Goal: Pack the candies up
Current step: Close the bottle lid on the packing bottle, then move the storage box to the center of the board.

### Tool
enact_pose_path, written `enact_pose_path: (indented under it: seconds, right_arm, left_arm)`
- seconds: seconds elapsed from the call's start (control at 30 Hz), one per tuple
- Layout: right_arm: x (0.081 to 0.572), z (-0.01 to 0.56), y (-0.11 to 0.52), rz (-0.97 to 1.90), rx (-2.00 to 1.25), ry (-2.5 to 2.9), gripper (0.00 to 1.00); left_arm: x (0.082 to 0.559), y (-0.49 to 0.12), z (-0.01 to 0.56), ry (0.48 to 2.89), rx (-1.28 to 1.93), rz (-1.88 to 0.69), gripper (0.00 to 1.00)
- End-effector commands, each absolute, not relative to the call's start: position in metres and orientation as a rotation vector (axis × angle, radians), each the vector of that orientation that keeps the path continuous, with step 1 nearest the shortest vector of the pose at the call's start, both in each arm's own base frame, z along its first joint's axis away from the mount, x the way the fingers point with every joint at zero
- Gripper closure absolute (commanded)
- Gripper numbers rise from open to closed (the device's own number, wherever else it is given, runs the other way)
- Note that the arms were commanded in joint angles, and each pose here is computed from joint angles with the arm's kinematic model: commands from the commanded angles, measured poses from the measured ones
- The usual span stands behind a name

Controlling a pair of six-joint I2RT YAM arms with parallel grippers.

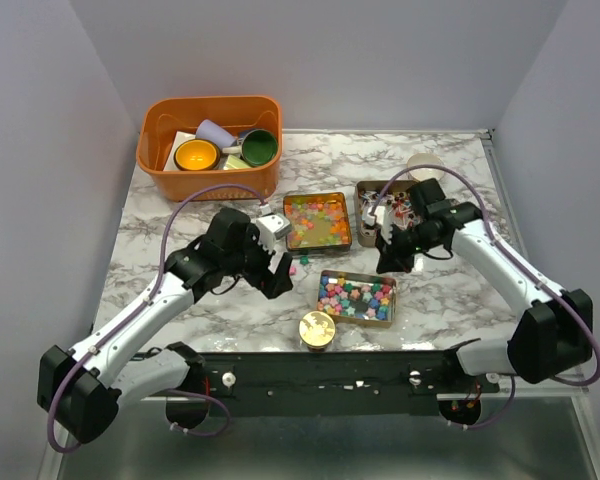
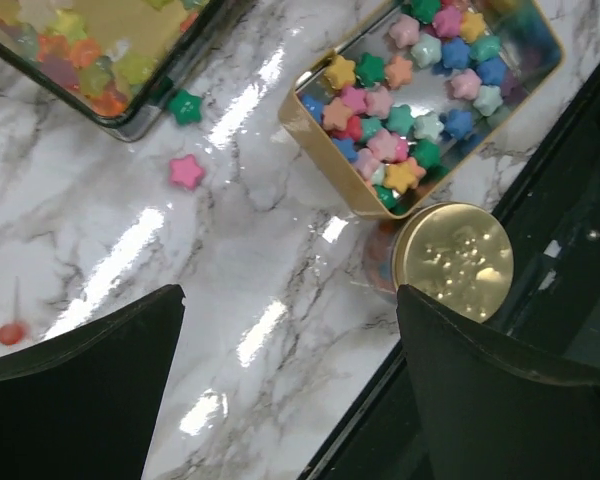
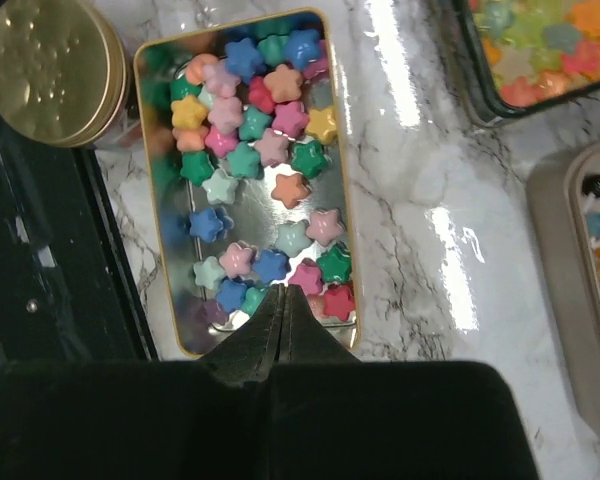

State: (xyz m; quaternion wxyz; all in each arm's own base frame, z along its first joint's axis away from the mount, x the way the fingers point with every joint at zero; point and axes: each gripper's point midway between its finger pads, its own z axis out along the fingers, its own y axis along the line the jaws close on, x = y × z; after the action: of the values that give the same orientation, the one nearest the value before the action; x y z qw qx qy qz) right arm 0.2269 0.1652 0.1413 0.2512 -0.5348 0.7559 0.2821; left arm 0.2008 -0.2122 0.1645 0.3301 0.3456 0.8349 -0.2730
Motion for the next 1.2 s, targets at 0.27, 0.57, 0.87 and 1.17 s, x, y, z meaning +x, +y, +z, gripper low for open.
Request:
enact_pose_path:
  seconds: [0.27, 0.57, 0.87, 1.17]
  right_arm:
    - [0.242, 0.08, 0.203, 0.621, -1.841, 2.007, 0.99]
    - [0.275, 0.054, 0.214, 0.476, -1.859, 1.982, 0.99]
    - [0.319, 0.047, 0.199, 0.23, -1.706, 2.07, 0.99]
    - [0.348, 0.052, 0.174, 0.113, -1.598, 2.128, 0.99]
  left_arm:
    - [0.189, -0.243, 0.157, 2.154, 0.466, -1.206, 0.01]
    - [0.201, -0.231, 0.148, 2.158, 0.269, -1.184, 0.01]
    - [0.194, -0.236, 0.127, 2.275, 0.099, -1.277, 0.01]
    - [0.201, -0.237, 0.147, 2.144, 0.298, -1.203, 0.02]
